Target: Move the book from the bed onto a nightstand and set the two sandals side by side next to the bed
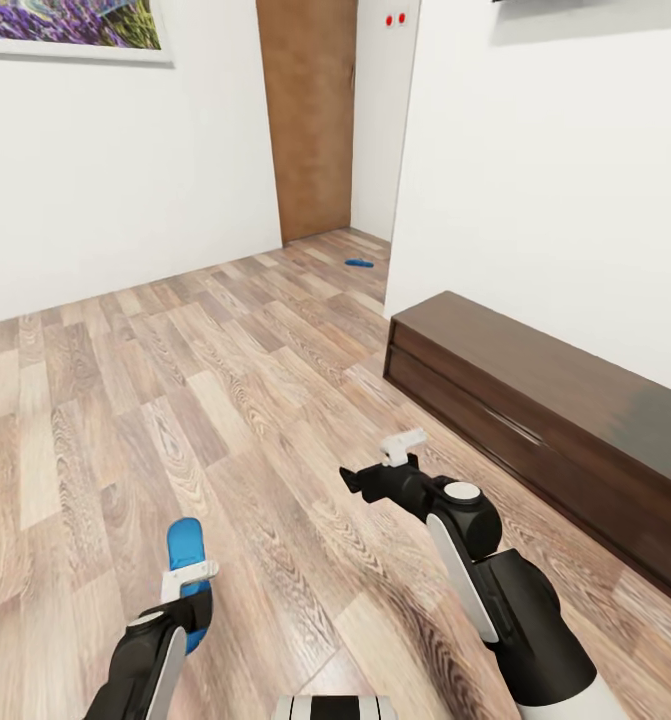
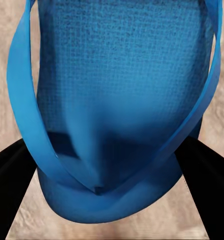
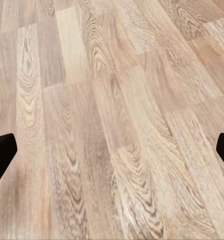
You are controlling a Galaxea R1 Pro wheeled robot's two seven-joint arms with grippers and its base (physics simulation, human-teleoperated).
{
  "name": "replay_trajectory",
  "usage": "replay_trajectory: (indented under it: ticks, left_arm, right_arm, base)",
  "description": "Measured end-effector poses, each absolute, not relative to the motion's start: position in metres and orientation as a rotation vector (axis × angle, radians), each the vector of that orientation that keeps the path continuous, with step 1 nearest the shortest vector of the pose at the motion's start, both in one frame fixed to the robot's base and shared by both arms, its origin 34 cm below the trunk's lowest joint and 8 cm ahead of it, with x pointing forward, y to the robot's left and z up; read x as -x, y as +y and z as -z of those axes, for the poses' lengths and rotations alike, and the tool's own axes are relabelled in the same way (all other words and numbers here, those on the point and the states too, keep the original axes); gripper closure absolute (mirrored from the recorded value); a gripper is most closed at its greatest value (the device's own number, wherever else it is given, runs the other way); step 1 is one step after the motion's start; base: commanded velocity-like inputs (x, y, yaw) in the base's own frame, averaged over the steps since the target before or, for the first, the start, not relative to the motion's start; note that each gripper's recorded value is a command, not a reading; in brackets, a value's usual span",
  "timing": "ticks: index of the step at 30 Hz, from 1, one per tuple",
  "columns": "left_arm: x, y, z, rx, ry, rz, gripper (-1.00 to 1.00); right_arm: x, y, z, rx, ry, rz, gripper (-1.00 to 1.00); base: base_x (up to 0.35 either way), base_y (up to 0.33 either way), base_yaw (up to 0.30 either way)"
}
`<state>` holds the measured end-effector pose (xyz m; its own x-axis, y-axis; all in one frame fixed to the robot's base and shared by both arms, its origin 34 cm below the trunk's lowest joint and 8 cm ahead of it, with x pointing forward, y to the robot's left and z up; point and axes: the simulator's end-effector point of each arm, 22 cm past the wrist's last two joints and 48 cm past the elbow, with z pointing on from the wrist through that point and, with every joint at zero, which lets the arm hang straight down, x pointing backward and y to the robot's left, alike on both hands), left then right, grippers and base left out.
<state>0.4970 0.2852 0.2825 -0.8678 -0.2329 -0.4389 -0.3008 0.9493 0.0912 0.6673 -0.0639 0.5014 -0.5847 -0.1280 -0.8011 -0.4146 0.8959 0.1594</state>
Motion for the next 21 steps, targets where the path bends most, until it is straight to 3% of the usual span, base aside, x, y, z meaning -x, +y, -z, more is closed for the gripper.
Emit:
replay_trajectory:
  ticks: [21]
  left_arm:
    - [-0.527, 0.217, -0.310, 0.282, 2.548, -0.033, 1.00]
  right_arm:
    - [-0.661, -0.063, -0.550, 0.401, 2.109, -0.404, -1.00]
  base:
    - [0.000, 0.000, 0.000]
